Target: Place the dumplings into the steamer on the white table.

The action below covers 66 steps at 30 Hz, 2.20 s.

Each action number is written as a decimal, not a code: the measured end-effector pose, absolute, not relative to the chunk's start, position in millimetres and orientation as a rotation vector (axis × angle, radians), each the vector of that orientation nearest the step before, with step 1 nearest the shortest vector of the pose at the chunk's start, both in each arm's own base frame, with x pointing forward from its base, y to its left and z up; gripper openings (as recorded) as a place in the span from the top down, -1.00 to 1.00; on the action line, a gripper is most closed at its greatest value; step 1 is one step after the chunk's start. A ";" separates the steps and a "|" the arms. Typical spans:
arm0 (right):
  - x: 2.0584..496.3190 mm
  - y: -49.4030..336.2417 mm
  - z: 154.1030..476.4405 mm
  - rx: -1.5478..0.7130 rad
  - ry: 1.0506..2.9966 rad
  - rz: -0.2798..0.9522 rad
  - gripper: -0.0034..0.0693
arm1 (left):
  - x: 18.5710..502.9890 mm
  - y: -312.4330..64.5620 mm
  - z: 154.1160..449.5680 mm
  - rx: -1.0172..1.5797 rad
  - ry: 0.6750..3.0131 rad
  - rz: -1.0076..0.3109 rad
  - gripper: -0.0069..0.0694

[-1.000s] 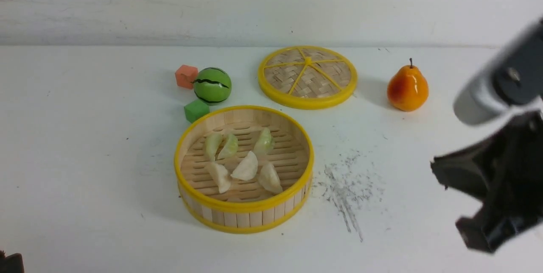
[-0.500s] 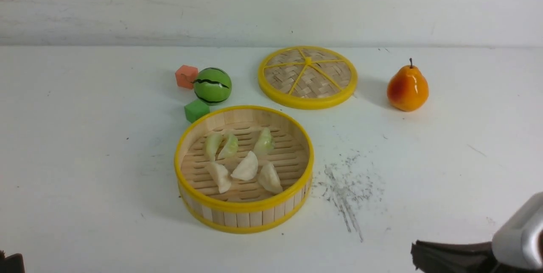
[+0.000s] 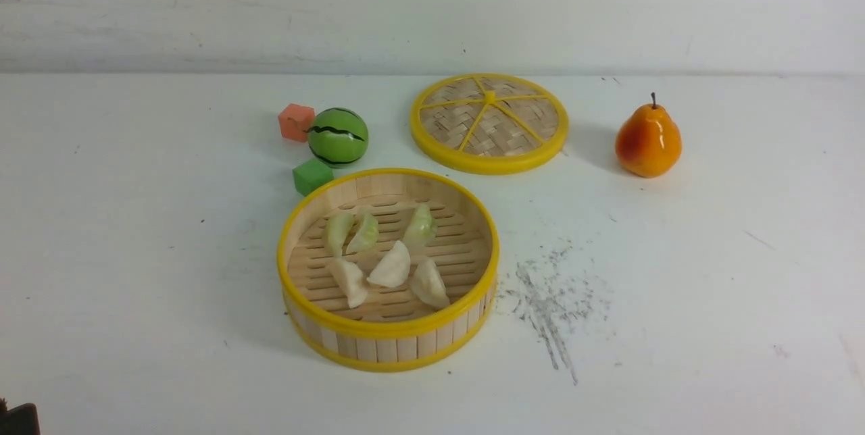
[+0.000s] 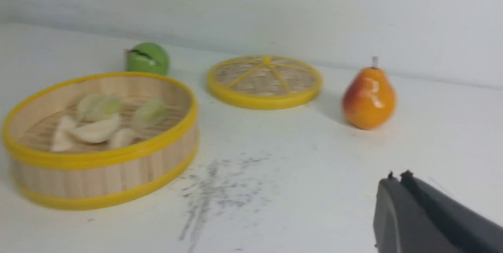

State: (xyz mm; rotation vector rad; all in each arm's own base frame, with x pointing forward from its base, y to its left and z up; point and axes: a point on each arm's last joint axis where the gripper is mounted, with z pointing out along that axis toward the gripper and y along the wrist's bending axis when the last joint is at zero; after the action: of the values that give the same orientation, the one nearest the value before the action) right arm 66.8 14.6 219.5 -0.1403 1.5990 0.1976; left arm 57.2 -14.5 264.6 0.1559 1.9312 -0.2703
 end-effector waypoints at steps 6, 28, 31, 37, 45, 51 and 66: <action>58.2 5.2 192.6 0.006 1.654 0.129 0.92 | 57.2 -14.5 264.6 0.156 1.931 -0.270 0.38; 52.7 5.9 173.8 0.007 1.861 0.126 0.88 | 57.2 -14.5 264.6 0.155 1.931 -0.271 0.30; 52.7 6.0 173.7 0.007 1.861 0.127 0.87 | 57.2 -14.5 264.6 0.155 1.931 -0.271 0.29; 52.5 6.0 173.7 0.007 1.865 0.127 0.85 | 57.2 -14.5 264.6 0.156 1.931 -0.270 0.28; 52.4 6.0 173.8 0.007 1.866 0.127 0.83 | 57.2 -14.5 264.6 0.156 1.931 -0.270 0.26; 52.4 6.0 173.8 0.007 1.866 0.127 0.81 | 57.2 -14.5 264.6 0.156 1.931 -0.270 0.25; 52.4 6.1 173.9 0.009 1.865 0.130 0.75 | 42.1 -1.7 226.8 0.028 1.815 -0.164 0.37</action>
State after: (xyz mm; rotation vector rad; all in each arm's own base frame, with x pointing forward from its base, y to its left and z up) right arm 52.4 6.1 173.9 0.0089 1.8652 0.1301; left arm 42.1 -1.7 226.8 0.0276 1.8154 -0.1638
